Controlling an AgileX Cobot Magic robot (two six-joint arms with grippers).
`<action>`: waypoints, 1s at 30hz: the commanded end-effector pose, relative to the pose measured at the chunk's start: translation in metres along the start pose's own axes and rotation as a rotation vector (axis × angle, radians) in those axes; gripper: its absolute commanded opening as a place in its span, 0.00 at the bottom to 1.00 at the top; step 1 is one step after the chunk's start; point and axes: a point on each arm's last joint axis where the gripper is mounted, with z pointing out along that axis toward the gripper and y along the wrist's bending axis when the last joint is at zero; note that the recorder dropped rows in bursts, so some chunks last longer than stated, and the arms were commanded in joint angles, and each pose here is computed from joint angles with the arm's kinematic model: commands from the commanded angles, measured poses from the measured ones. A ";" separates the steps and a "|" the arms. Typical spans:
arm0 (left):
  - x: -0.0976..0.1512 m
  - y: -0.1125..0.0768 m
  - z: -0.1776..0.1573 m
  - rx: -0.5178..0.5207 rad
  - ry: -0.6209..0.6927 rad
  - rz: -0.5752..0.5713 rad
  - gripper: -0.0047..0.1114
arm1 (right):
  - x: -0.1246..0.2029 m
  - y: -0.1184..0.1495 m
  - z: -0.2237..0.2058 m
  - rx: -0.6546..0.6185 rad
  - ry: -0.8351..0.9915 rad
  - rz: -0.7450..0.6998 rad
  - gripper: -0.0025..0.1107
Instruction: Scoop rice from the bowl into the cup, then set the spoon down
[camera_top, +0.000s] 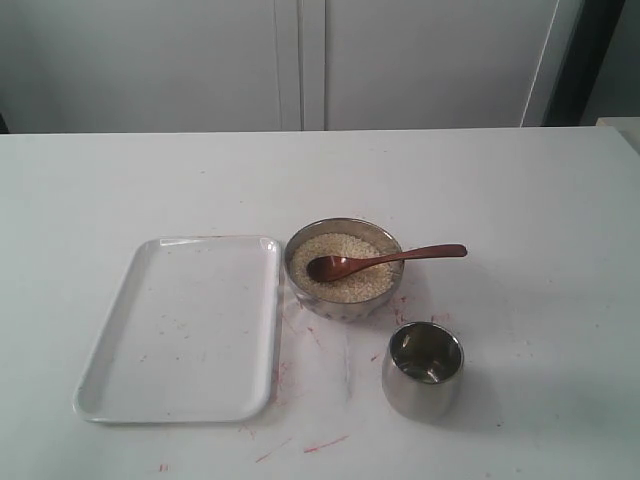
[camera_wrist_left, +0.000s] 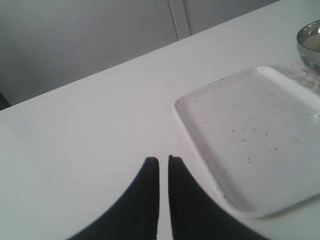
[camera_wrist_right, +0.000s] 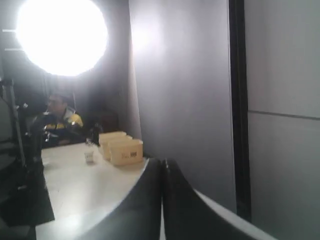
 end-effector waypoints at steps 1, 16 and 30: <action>-0.002 0.000 0.000 0.001 -0.011 -0.003 0.16 | 0.017 -0.024 0.016 -0.020 0.130 0.038 0.02; -0.002 0.000 0.000 0.001 -0.011 -0.003 0.16 | -0.032 -0.062 0.012 0.206 -0.474 0.494 0.02; -0.002 0.000 0.000 0.001 -0.011 -0.003 0.16 | -0.034 -0.079 -0.002 0.422 -0.606 0.618 0.02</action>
